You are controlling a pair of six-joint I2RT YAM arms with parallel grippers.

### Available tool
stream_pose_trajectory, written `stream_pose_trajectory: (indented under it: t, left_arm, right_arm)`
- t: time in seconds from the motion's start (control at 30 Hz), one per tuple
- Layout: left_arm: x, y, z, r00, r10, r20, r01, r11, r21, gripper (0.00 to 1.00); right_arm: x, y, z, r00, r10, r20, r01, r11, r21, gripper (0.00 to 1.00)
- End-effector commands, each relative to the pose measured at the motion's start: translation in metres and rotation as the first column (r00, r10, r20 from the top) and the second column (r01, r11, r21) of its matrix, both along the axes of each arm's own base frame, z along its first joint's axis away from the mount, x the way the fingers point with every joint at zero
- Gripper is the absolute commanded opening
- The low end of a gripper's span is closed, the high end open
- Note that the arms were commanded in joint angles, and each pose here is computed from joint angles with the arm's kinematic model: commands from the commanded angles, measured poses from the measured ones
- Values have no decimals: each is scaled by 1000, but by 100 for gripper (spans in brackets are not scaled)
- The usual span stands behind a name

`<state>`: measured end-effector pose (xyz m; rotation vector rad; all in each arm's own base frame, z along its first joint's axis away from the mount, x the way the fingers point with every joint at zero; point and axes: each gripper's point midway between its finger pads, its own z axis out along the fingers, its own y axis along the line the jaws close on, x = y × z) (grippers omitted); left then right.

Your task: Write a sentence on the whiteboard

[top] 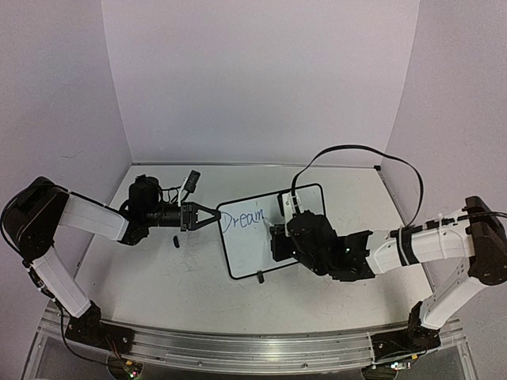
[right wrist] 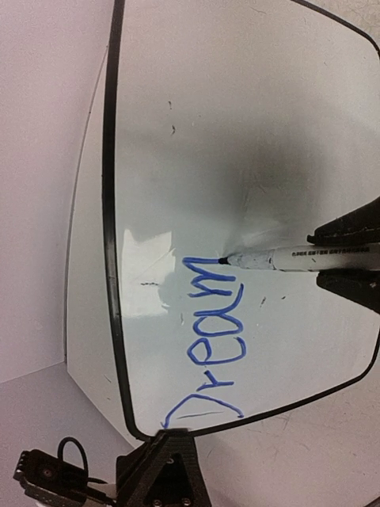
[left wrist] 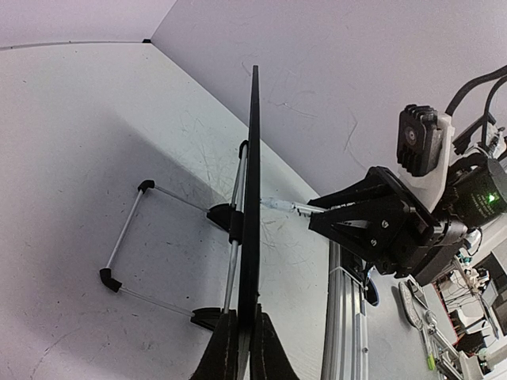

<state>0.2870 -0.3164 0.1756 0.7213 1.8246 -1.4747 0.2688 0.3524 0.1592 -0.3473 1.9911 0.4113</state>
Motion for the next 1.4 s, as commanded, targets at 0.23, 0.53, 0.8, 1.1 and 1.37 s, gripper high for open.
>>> stream_pose_trajectory:
  t: [0.23, 0.53, 0.8, 1.1, 1.37]
  left_arm:
    - [-6, -5, 19, 998, -49, 28, 50, 998, -30, 0]
    - [-6, -5, 19, 998, -52, 28, 53, 998, -30, 0]
    - [-7, -5, 20, 998, -53, 30, 54, 998, -32, 0]
    - [-6, -5, 21, 998, -55, 31, 56, 998, -33, 0]
    - [-6, -5, 21, 998, -53, 31, 54, 998, -33, 0]
  right_arm:
    - [1, -6, 32, 999, -11, 43, 9, 999, 50, 0]
    - [9, -9, 42, 998, -8, 56, 3, 996, 86, 0]
    - [15, -4, 37, 998, -14, 59, 10, 997, 77, 0]
    - [20, -4, 35, 997, -37, 70, 33, 998, 57, 0]
    - [20, 3, 36, 997, -8, 76, 4, 999, 47, 0]
